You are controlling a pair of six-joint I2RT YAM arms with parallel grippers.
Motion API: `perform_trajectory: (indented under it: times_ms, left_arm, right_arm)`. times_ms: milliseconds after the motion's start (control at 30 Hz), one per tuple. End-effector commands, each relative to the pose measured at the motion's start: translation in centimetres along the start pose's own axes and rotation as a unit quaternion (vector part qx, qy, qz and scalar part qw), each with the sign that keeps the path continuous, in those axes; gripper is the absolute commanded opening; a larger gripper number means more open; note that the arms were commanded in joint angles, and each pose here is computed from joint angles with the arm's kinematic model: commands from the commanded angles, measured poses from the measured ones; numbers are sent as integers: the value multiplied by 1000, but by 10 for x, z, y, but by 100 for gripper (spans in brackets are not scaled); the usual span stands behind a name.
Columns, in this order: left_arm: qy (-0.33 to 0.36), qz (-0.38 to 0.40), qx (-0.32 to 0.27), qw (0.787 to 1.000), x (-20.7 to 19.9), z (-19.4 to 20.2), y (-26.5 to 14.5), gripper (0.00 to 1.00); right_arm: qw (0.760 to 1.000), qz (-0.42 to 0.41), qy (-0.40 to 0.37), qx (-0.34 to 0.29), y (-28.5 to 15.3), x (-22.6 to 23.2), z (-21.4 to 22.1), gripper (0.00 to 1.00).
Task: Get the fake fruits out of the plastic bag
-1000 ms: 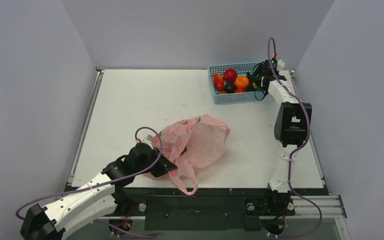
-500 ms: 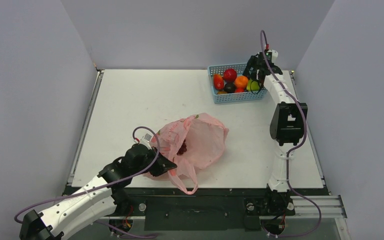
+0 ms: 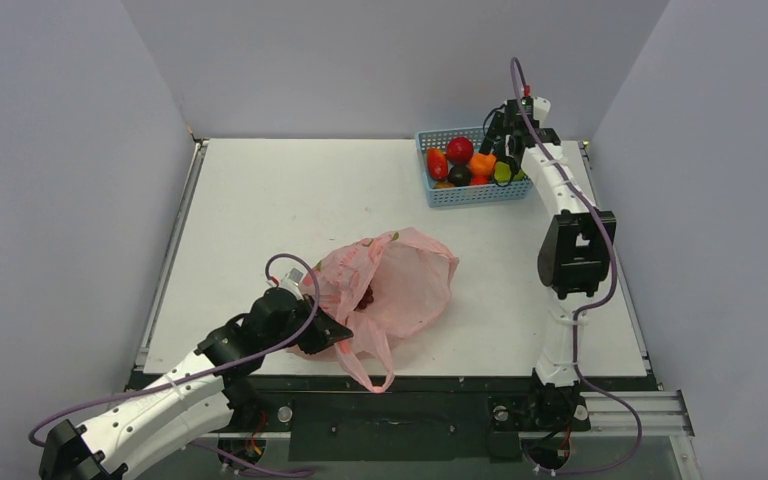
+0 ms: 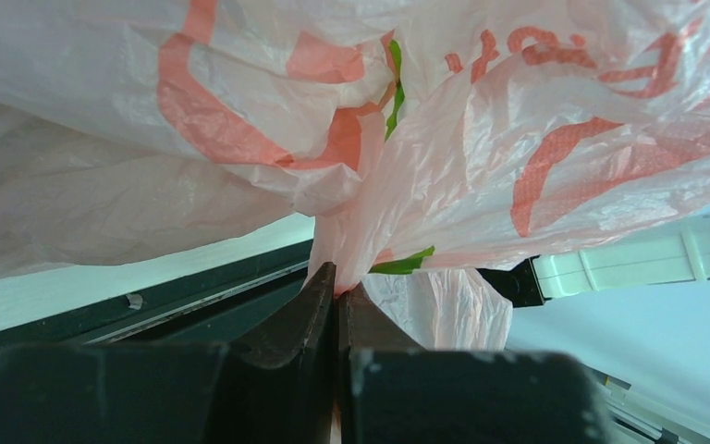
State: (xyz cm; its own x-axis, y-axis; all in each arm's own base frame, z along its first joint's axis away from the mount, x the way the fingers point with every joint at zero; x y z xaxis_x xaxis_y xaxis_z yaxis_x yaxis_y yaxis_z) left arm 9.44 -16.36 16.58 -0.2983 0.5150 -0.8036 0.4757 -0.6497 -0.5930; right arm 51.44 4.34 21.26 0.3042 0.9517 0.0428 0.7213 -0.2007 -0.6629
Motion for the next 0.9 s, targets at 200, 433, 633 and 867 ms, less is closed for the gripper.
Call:
perform_trajectory:
  times_ms: [200, 433, 633, 867]
  left_arm:
    - [8, 35, -8, 999, -8, -1, -3, 0]
    - [20, 38, 0, 999, -12, 0, -4, 0]
    - [32, 40, 7, 999, -17, -1, -2, 0]
    - [49, 38, 7, 998, -23, -2, -5, 0]
  right_arm:
    - [993, -92, 65, 38, -119, -6, 26, 89]
    - [938, -274, 137, 163, -173, -4, 89, 89]
    - [918, -324, 160, 167, -229, -26, 132, 89]
    - [930, -273, 132, 207, -268, -59, 213, 88]
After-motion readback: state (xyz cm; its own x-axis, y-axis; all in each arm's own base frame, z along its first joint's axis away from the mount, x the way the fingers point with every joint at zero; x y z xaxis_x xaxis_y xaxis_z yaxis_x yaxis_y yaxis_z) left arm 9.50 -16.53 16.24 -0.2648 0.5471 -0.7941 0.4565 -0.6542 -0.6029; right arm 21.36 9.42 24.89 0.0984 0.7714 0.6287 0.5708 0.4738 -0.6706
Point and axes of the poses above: each gripper's point midway between its finger pads, its own y axis out along the fingers, its own x axis along the line the jaws close on, z = x × y, the point moved 9 cm from there along -y, back along the fingers, and after that the axes turned 5 degrees about -y, right-handed, at the moved point
